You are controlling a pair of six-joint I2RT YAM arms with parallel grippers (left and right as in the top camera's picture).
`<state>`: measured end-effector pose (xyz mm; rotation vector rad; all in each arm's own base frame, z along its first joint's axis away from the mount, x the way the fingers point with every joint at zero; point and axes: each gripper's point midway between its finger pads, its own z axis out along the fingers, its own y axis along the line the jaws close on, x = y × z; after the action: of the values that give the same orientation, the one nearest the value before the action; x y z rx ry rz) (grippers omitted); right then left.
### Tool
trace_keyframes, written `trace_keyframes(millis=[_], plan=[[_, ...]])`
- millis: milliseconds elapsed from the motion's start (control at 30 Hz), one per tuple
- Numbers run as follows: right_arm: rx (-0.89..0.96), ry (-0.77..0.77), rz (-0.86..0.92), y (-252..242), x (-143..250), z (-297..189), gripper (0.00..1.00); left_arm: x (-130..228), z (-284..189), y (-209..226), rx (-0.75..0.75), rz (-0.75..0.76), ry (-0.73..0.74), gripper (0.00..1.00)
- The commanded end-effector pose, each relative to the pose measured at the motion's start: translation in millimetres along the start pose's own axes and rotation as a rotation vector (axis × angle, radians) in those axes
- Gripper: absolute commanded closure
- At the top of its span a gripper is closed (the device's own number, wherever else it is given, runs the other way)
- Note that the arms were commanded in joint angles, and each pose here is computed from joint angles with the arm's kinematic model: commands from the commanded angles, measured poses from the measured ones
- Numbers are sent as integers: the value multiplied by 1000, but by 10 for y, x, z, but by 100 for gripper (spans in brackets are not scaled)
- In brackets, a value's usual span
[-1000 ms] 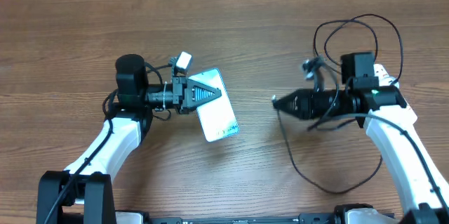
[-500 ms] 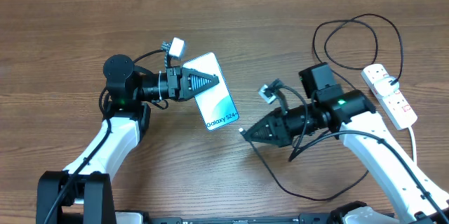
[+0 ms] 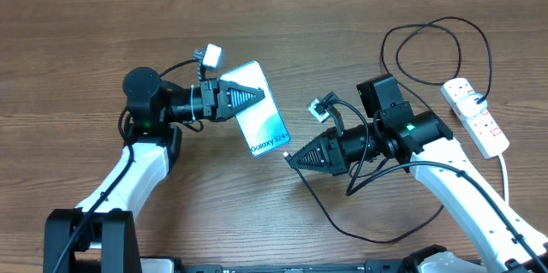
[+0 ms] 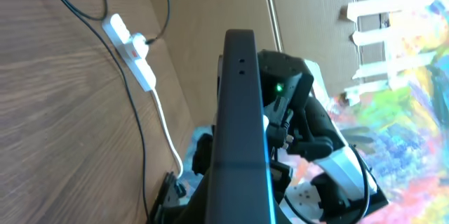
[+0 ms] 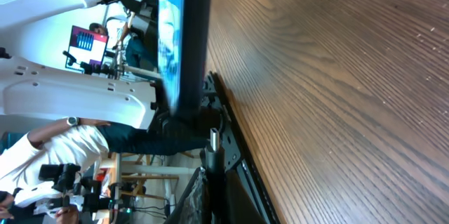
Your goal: Plug charger to phone and switch on socket
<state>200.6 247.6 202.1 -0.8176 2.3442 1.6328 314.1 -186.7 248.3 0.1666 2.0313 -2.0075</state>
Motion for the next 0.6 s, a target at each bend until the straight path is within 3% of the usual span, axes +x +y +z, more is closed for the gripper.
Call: trace_keyframes(millis=[0,233,400,567], plan=[[-20,-12,-26,68,-22,-7,96,-196,-126,-36,-14,7,-74,96],[-56,-31,-75,131,-94,-2,96,-344,-173,-5,-32,-2,-158,96],[-191,-34,-99,334,-116,-18,96,-340,-172,-72,-20,49,-150,96],[-211,-23,-70,289,-112,13,96,-338,-172,-146,-4,66,-146,96]])
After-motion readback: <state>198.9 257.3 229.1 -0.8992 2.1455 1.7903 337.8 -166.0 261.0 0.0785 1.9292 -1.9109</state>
